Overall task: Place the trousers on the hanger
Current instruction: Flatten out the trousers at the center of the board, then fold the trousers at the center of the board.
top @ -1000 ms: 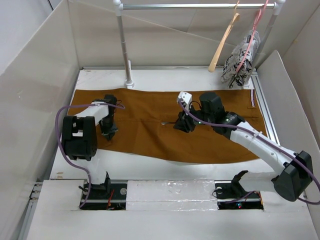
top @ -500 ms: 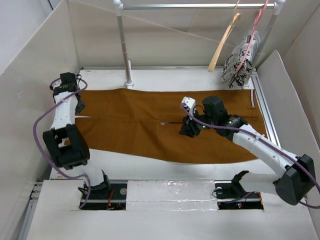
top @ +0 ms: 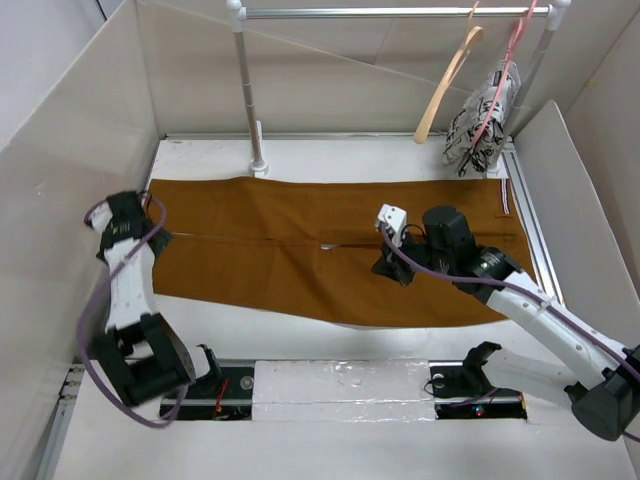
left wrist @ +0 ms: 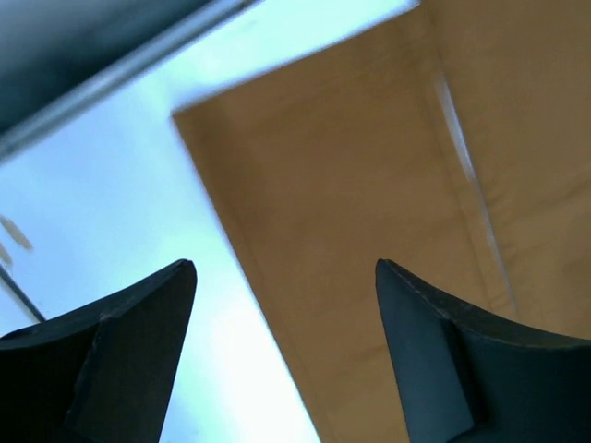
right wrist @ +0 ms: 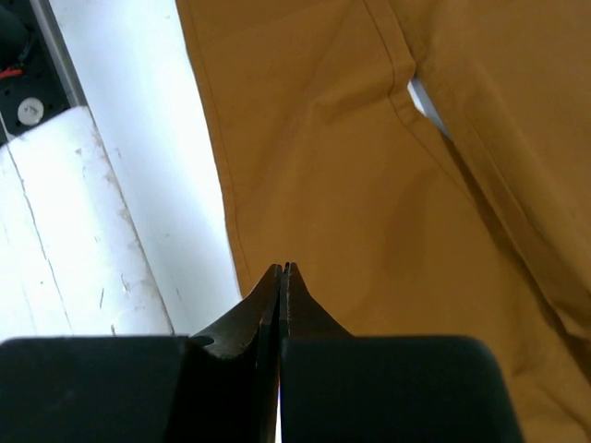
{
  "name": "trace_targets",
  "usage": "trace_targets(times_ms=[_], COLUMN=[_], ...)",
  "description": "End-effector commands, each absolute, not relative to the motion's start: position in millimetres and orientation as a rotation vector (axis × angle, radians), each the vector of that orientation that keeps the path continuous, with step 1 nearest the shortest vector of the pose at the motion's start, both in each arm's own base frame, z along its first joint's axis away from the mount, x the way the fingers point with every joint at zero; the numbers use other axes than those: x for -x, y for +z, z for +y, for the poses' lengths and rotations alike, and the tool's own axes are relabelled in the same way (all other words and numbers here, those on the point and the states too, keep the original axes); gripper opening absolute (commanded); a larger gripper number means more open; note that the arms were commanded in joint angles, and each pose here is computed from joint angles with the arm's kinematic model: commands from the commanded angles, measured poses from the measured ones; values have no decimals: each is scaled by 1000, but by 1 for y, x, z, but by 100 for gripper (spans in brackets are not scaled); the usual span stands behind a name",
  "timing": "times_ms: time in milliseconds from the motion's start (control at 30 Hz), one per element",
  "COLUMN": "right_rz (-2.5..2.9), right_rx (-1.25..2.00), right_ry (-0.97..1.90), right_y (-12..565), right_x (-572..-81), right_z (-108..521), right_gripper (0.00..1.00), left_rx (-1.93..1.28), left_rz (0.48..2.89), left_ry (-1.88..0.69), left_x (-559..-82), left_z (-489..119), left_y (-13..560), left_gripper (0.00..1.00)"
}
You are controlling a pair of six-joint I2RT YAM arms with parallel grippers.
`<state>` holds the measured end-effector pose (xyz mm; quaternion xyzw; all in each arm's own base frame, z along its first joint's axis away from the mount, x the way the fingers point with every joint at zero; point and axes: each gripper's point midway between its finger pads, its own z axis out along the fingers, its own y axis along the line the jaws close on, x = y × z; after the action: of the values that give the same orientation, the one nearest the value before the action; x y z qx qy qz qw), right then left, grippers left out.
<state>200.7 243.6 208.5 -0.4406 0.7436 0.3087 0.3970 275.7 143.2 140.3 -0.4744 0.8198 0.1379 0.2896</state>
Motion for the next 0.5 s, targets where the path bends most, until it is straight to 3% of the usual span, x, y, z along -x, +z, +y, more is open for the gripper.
trace_targets(times_ms=[0, 33, 167, 200, 267, 433, 467], right_rz=[1875, 1876, 1904, 1903, 1921, 1966, 1989], right_rx=[1109, 1110, 1108, 1102, 1092, 1049, 1005], right_ry=[733, 727, 718, 723, 718, 715, 689], right_y=[210, 209, 201, 201, 196, 184, 184], right_x=[-193, -192, -181, -178, -176, -169, -172], right_z=[233, 230, 220, 219, 214, 201, 192], right_gripper=[0, 0, 32, 35, 40, 42, 42], left_rx=[1438, 1523, 1594, 1598, 1586, 1636, 1652], left_rz=[2134, 2076, 2113, 2108, 2083, 2101, 2119], left_ry=[172, 143, 104, 109, 86, -16, -23], left_x=[-248, -238, -228, -228, -237, -253, -252], left_z=[139, 157, 161, 162, 165, 160, 159], left_y=[100, 93, 62, 58, 54, 28, 15], left_gripper=[72, 71, 68, 68, 68, 62, 54])
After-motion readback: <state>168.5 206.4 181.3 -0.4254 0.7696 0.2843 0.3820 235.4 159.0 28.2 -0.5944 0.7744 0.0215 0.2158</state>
